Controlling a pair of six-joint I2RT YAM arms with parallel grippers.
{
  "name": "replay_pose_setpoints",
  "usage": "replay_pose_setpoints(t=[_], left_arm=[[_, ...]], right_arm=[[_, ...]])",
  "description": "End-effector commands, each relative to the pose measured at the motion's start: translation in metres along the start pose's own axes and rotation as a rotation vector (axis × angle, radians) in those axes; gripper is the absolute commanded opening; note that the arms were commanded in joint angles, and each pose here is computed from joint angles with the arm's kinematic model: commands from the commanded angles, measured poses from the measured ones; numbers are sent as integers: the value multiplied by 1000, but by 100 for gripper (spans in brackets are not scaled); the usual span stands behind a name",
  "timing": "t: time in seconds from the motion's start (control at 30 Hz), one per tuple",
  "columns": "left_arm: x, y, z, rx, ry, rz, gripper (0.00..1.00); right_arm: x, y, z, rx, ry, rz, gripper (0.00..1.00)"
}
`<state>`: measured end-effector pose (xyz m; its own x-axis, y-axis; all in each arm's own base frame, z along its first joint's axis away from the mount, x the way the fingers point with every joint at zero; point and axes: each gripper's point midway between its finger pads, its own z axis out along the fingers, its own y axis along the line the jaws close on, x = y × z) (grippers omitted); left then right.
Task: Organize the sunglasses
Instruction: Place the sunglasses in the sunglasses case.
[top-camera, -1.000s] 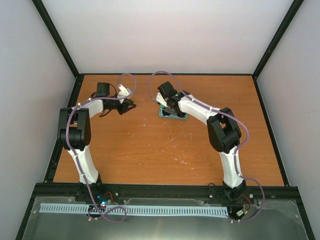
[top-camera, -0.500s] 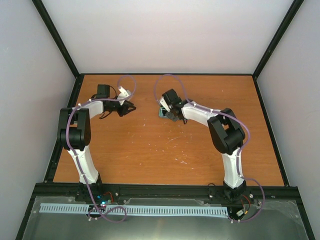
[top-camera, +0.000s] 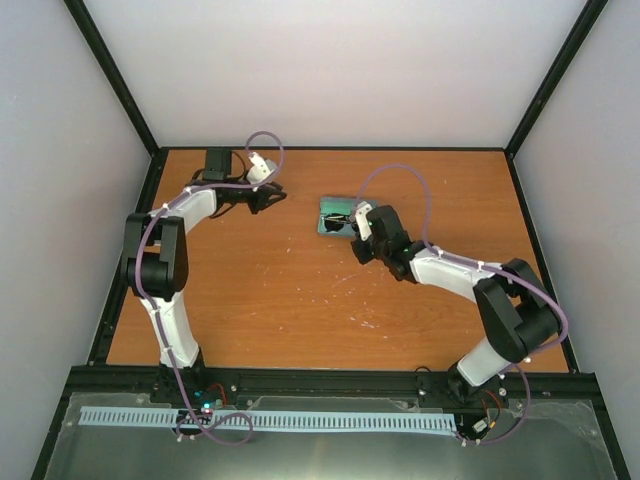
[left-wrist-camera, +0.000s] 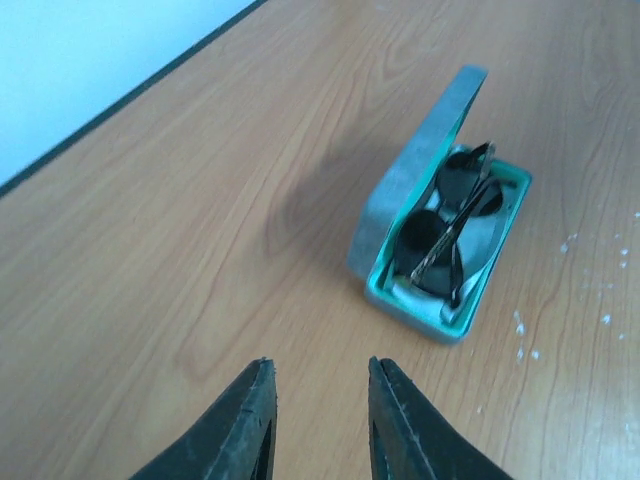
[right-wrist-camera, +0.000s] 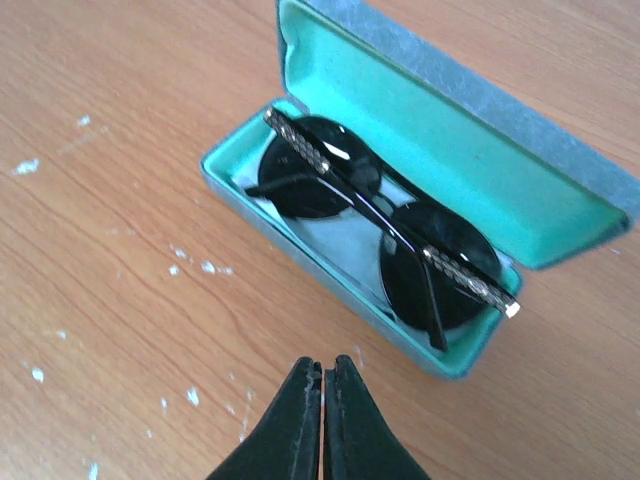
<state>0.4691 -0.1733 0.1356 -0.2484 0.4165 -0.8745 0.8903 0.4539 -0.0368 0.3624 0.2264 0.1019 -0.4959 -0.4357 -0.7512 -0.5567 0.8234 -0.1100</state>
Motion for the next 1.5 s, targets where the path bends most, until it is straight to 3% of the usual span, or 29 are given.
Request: replay_pose_setpoints(t=[0.0,0.33,0.6,1.47], left_arm=[[-22,-8,15,56,-38,22,28],[-10,-15,12,46,-6,9,28],[-4,-15,8,32,-7,-14,28],[14,1,0,2,-1,-53,28]], right_arm=[[-18,10,17,-56,-107,77,3],[-28,7,70,-31,-115,62,3],[-35,3,74,-7,-144,60,3],[-19,-29,118,123,-27,104,3]])
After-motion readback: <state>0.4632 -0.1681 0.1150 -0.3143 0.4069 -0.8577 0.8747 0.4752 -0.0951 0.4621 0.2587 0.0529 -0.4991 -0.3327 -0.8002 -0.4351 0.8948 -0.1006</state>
